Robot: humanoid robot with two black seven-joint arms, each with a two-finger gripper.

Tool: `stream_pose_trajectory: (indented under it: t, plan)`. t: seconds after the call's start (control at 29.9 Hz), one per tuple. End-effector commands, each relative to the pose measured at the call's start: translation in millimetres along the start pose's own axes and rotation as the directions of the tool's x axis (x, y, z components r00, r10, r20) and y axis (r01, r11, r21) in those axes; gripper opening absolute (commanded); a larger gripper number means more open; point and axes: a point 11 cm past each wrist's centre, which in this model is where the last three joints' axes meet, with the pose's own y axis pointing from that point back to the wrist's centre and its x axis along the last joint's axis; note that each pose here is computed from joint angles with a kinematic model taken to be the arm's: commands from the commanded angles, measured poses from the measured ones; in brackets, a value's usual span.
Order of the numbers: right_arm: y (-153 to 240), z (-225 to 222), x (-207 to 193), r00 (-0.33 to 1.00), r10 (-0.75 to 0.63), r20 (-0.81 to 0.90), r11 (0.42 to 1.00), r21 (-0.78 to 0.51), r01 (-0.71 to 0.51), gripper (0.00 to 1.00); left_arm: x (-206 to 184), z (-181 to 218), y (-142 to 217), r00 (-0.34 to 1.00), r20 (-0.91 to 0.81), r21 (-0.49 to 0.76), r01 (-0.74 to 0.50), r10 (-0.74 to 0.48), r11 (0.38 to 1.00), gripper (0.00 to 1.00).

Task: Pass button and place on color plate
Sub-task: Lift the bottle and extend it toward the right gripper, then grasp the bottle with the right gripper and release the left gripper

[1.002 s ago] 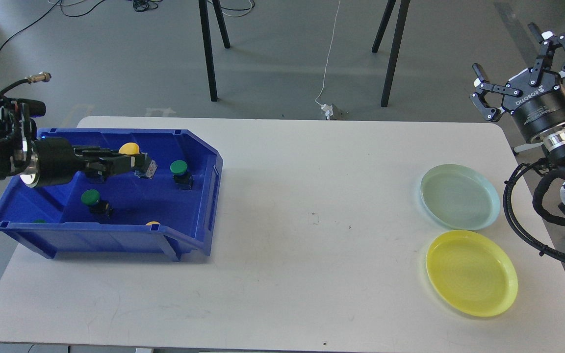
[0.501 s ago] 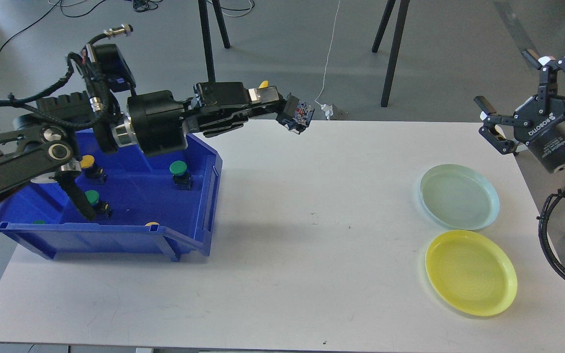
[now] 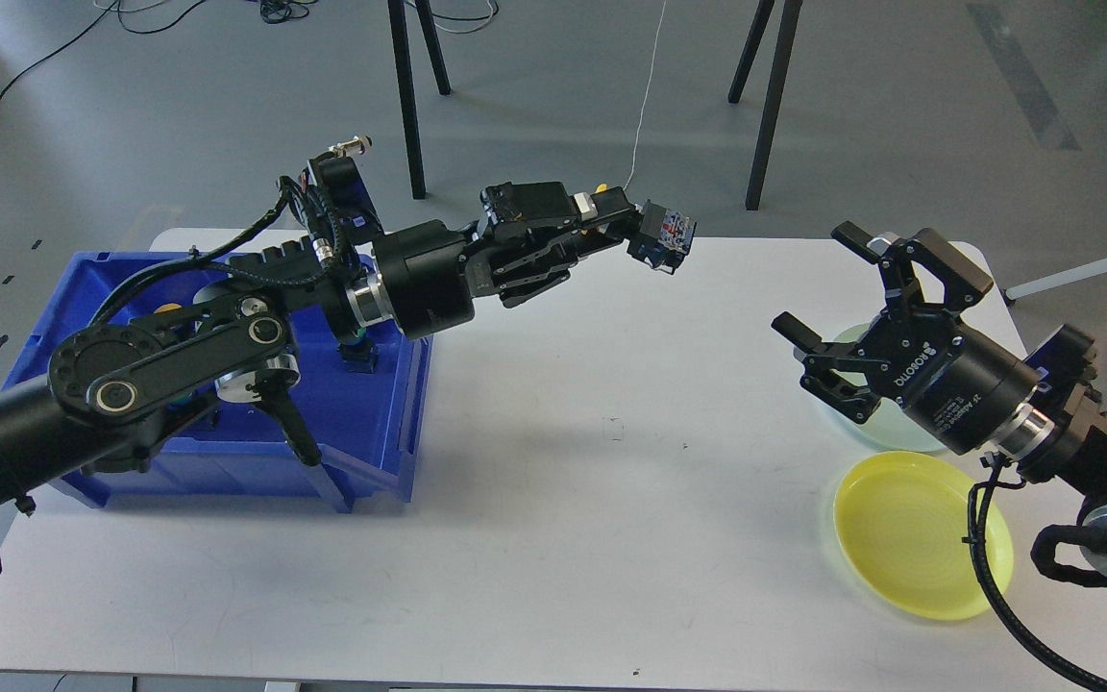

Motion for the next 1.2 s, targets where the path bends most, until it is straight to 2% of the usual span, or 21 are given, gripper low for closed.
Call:
stream_pose_trajectory:
  t: [0.0,0.2,0.6,0.73,0.87,0.97,1.17]
  plan:
    - [-30.9,3.7,-19.9,0.997,-0.071,0.044,0.997,0.024,0.070,0.99,-0.1,0.8,-1.5,1.000,-0.003,-0.004,0.001,-0.001,1.000,0.04]
    - [-56.6,-6.2,-26.5,0.991,-0.107,0.074,0.993,0.066,0.102,0.99,-0.7,2.4,-3.1,1.000,-0.007,-0.008,0.011,-0.011,1.000,0.04]
    - [-81.9,-3.3,-39.7,0.986,-0.165,0.037,0.986,0.027,0.164,0.94,-0.4,2.7,-3.6,1.000,-0.008,-0.009,0.011,-0.011,1.000,0.04]
    - [-80.8,-3.1,-40.4,0.985,-0.167,0.037,0.986,0.027,0.166,0.78,-0.7,2.2,-3.4,1.000,-0.009,-0.008,0.011,-0.011,1.000,0.04]
    - [-79.3,-1.7,-40.4,0.986,-0.164,0.041,0.986,0.026,0.163,0.56,-0.8,2.8,-4.1,1.000,-0.008,-0.010,0.012,-0.012,1.000,0.04]
    - [-79.0,-2.2,-39.7,0.986,-0.160,0.037,0.987,0.026,0.159,0.47,-0.7,2.8,-4.2,1.000,-0.007,-0.010,0.011,-0.011,1.000,0.05]
    - [-80.0,-2.7,-40.0,0.986,-0.161,0.037,0.987,0.029,0.160,0.33,-1.4,2.4,-4.6,1.000,-0.008,-0.009,0.012,-0.012,1.000,0.05]
